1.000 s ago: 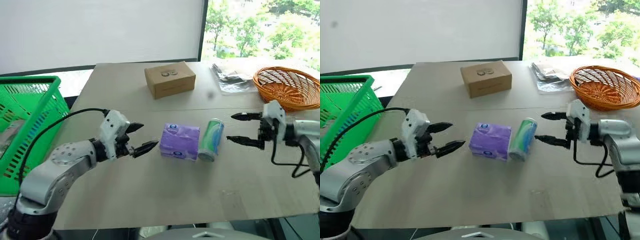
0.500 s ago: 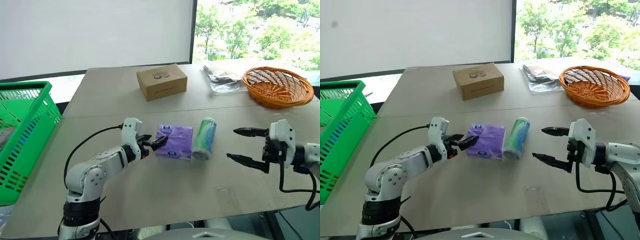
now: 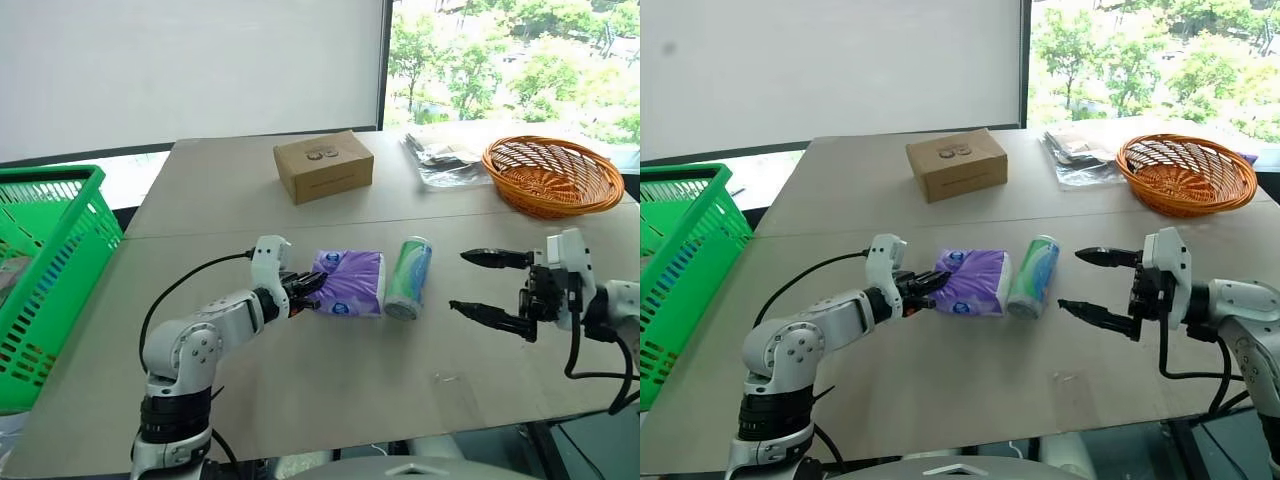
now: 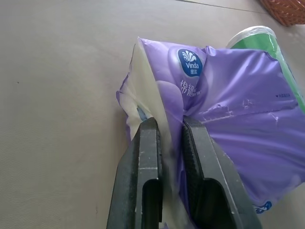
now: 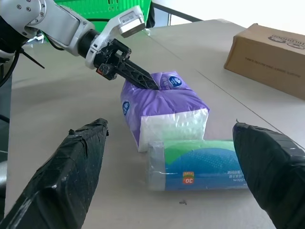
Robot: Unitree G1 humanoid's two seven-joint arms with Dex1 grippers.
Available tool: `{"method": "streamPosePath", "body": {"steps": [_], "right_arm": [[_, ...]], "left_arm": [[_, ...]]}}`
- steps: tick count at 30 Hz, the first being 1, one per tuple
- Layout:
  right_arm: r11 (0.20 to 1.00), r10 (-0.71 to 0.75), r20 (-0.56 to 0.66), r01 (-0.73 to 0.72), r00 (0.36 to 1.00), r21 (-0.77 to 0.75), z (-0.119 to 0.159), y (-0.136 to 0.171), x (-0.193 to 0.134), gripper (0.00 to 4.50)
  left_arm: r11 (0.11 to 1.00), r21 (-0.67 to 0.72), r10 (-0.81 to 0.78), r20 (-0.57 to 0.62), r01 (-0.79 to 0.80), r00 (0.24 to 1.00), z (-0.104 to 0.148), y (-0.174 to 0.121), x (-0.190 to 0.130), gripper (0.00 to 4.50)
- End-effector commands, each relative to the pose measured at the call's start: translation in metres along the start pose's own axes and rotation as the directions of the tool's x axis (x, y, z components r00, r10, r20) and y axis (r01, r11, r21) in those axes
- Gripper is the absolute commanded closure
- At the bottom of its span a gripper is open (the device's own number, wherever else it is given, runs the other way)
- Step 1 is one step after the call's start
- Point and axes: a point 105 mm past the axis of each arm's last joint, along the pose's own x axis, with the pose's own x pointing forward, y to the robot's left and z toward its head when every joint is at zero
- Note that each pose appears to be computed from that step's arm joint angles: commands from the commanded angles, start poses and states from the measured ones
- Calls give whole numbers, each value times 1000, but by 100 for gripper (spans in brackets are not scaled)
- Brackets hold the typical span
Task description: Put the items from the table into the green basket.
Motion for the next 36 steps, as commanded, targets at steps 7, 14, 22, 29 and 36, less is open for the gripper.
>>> {"method": "streamPosePath", "body": {"steps": [7,14,22,29,36], "right_arm": [[998,44,177,-37,983,-42,40,-2,33,0],[986,167,363,-163,917,-40,79,15,76,0],[944,329,388,-315,861,-101,100,30,112,0],[936,352,385,-331,853,-123,100,31,118,0],[956,294,344,-273,892,-110,91,21,106,0]], "left_arm": [[949,202,150,388,-242,909,115,41,-50,450],[645,246,492,591,-724,640,204,118,-174,450],[125,65,790,597,-990,139,194,202,-314,450],[137,-88,810,584,-987,60,178,224,-320,276],[282,-24,691,698,-959,186,204,203,-286,13]]}}
